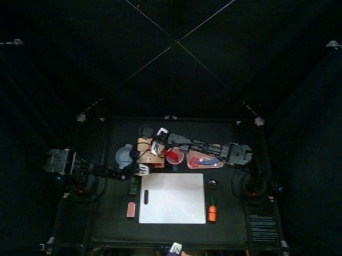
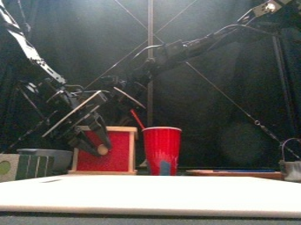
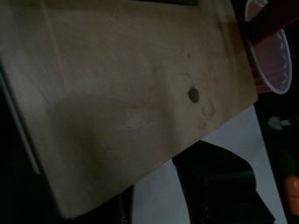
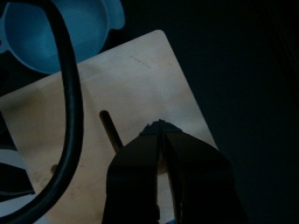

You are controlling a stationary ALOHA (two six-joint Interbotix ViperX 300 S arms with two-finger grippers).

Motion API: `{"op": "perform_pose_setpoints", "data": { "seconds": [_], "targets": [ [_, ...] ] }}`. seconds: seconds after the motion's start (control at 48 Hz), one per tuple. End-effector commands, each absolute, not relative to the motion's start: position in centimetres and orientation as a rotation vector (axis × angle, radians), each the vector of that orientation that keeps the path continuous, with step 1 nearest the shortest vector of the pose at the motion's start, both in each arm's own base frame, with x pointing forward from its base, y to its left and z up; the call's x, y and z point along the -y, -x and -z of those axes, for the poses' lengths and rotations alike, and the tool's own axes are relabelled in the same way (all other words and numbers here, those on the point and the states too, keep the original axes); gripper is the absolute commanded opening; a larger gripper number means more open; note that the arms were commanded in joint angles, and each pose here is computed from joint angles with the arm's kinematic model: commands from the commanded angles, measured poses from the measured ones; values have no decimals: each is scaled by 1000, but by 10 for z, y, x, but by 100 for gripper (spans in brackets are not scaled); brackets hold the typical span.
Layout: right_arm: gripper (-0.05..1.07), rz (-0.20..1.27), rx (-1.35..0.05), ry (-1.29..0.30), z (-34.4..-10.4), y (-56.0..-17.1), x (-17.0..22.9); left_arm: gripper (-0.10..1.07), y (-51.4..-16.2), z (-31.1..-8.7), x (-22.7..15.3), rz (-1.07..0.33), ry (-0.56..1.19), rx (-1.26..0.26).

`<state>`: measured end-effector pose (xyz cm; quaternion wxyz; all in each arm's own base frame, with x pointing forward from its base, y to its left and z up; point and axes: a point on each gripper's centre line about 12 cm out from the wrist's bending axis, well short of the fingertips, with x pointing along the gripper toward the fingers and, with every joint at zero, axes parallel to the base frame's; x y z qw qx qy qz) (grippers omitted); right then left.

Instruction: Place salmon sushi into bowl

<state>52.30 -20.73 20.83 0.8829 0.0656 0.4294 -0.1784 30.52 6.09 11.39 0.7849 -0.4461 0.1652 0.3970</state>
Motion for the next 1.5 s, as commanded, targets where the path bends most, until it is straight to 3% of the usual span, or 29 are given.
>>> {"op": "perform_pose_setpoints", "data": {
  "seconds": [0.0, 0.146, 0.542, 1.479],
  "targets": [
    [10, 377, -845, -130, -231, -523, 209, 60, -311, -121, -62, -843, 976, -337],
    [10, 377, -846, -128, -231, -523, 209, 54, -308, -119, -58, -837, 979, -354],
    [10, 379, -848, -129, -232, -523, 210, 54, -290, -122, -35, -800, 1017, -381],
    [10, 381, -862, -133, -229, -521, 211, 53, -297, -119, 13, -642, 1063, -534]
  ]
}}
